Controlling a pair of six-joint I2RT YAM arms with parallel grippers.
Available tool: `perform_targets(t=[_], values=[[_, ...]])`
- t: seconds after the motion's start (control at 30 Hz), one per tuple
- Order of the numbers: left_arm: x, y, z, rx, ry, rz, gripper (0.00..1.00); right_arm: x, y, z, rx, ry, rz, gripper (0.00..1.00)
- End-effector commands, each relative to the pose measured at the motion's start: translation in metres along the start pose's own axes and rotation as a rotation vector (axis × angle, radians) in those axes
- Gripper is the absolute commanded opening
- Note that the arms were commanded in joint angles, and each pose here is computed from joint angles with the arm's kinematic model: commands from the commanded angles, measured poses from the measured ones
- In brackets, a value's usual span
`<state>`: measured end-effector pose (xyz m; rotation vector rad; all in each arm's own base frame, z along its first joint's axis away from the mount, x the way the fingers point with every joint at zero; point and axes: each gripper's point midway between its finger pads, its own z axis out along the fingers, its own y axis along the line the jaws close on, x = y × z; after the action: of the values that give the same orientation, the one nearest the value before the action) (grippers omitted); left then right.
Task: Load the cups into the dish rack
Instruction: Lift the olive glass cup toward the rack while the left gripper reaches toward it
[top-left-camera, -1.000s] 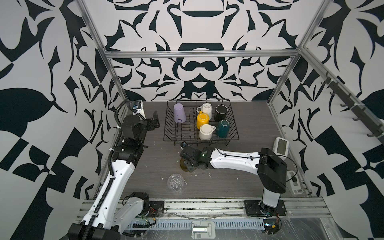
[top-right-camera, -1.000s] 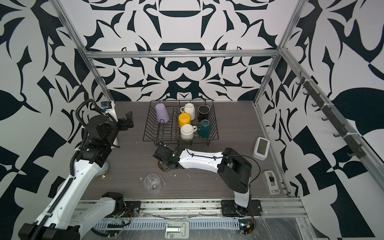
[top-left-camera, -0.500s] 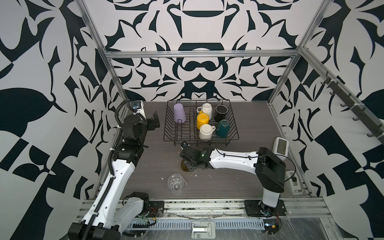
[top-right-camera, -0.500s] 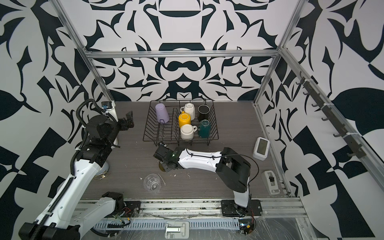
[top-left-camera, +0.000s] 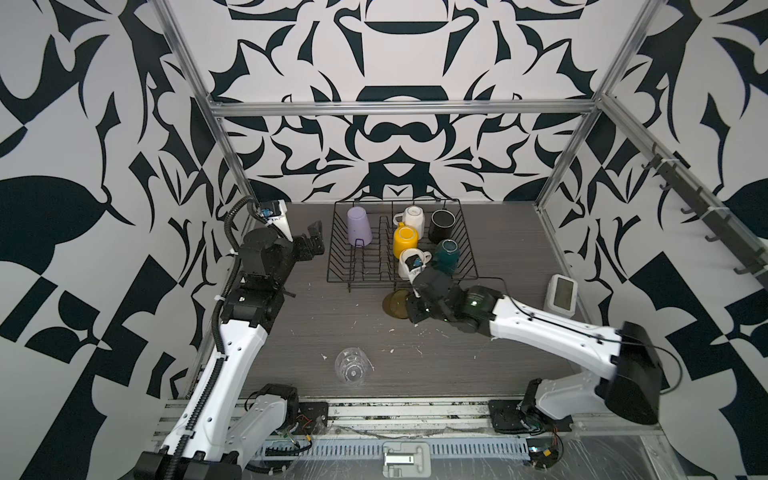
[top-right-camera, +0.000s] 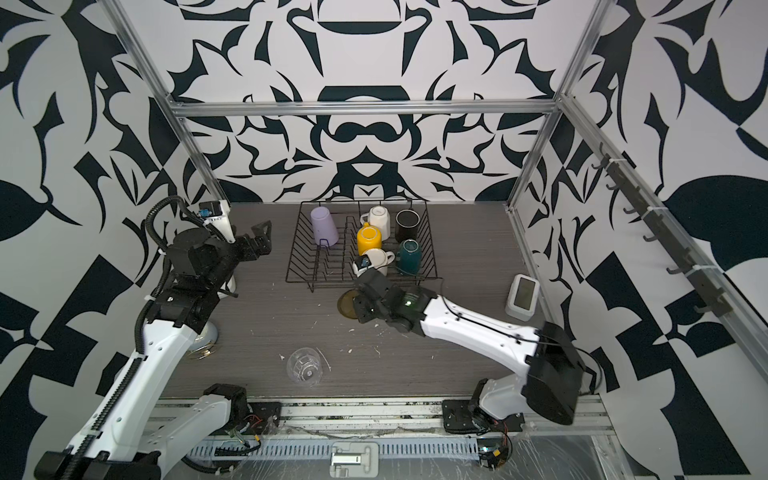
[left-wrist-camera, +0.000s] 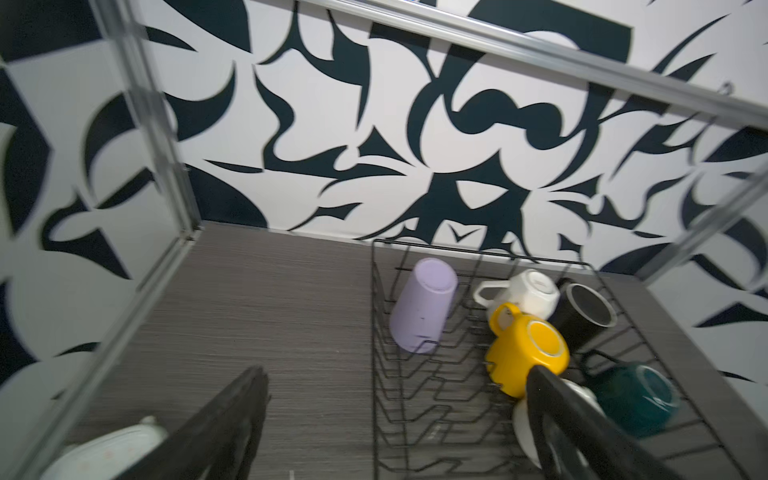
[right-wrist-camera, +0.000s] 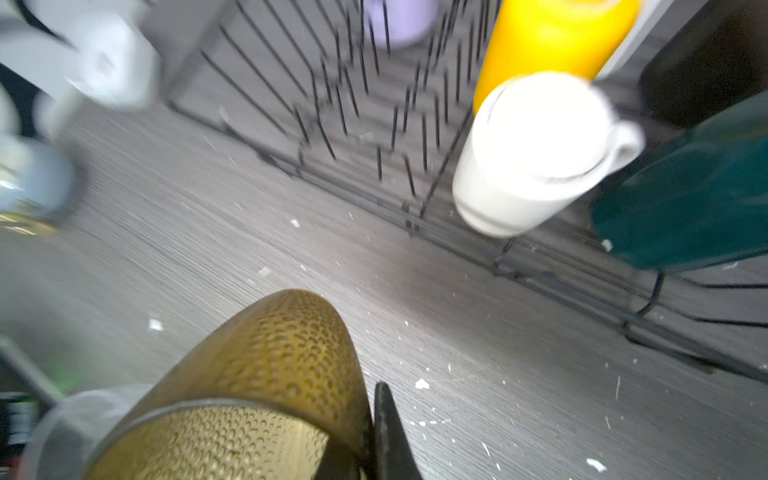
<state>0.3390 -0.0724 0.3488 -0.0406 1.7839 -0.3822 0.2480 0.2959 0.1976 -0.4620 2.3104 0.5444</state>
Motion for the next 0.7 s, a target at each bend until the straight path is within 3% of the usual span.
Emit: perform_targets(t=[0.0,0.2,0.4,0.67], values=[[-0.001,-0.051,-0.024,0.295,0.028,-0.134,0.99,-0.038,-0.001,-0.028,-0.132,-0.155,0.113,0.00],[0.019,-0.093,-0.047,0.602,0.075,-0.226,1.00,-0.080,-0.032,-0.050,-0.205,-0.304,0.220,0.00],[0.035,-0.122,-0.065,0.849,0.161,-0.272,1.00,-0.105,-0.016,-0.064,-0.401,-0.350,0.240,0.00],[0.038,-0.136,-0.071,0.990,0.218,-0.311,0.98,-0.112,0.033,-0.076,-0.694,-0.289,0.163,0.00]])
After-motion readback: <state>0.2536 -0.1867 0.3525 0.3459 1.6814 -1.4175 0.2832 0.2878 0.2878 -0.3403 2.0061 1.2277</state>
